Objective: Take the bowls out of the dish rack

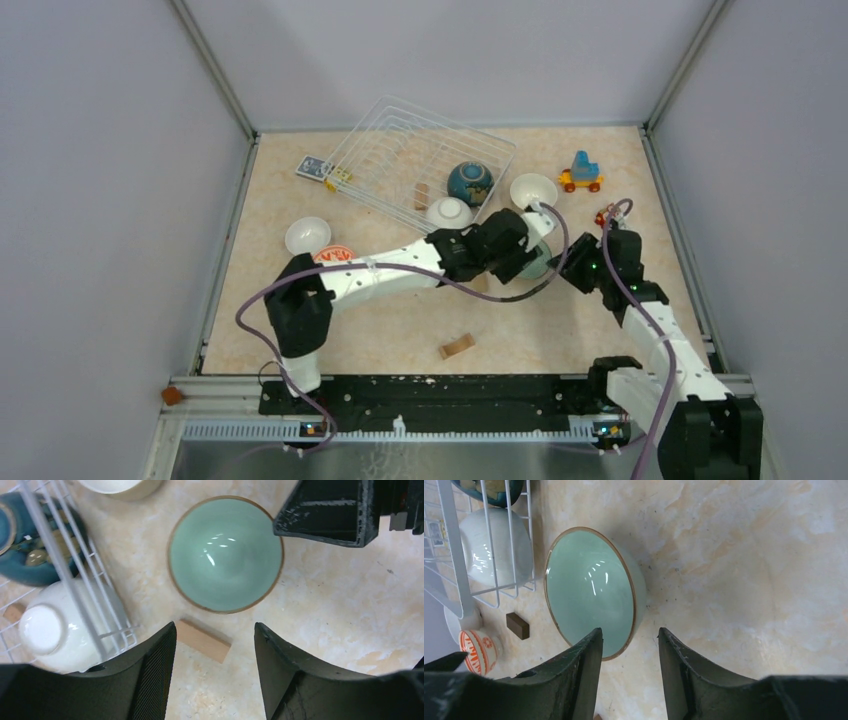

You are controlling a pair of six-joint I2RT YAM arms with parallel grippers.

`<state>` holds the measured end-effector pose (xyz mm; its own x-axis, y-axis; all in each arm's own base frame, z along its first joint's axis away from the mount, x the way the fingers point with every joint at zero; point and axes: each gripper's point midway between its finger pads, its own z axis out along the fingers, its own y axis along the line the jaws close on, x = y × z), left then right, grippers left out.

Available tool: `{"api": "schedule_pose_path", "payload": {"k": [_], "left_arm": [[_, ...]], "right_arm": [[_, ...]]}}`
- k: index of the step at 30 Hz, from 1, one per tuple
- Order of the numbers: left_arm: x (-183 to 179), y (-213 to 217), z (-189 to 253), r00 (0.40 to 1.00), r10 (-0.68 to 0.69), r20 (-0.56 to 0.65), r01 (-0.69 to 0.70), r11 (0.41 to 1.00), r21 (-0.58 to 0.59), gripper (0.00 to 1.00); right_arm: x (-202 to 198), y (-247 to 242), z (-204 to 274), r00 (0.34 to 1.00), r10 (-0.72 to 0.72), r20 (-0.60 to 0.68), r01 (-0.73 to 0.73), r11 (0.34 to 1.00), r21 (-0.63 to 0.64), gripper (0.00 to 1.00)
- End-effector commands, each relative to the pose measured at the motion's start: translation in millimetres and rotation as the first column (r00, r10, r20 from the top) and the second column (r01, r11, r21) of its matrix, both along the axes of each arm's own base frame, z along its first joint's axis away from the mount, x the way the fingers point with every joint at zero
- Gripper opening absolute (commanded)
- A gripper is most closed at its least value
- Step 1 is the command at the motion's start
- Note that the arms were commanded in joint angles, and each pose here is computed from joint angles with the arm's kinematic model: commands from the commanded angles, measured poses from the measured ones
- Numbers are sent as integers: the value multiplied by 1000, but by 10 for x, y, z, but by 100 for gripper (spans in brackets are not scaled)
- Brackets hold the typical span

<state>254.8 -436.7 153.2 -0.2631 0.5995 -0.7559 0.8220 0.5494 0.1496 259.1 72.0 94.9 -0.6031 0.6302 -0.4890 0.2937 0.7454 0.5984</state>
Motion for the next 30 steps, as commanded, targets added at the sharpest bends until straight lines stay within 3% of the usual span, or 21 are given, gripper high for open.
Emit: {"api": "schedule_pose_path", "payload": {"k": [1,11,13,21,23,26,30], "left_arm": [[240,186,514,991,132,32,-123,970,-210,64],[414,890,759,958,287,-1,-262,874,-410,73],[430,1030,805,945,327,7,-292,852,-435,75],[414,1406,1014,893,450,20,-361,742,-566,86],[388,1446,1025,891,454,16,-360,727,-585,87],[360,1486,1035,890,456,15,-357,716,-599,87],[339,1547,1011,883,469,10,-370,709,-600,87]], "right_arm": [[176,112,103,996,59,64,-61,998,31,44],[243,86,-151,999,41,1,-41,999,21,40],[254,87,-178,999,40,-6,-40,999,23,31],[264,90,-270,998,43,-52,-43,999,19,24],[277,91,-264,997,48,-56,-48,999,15,11],[296,69,-229,997,52,-62,-52,999,-5,0],[349,-102,-76,998,9,-56,-14,995,-101,0]]}}
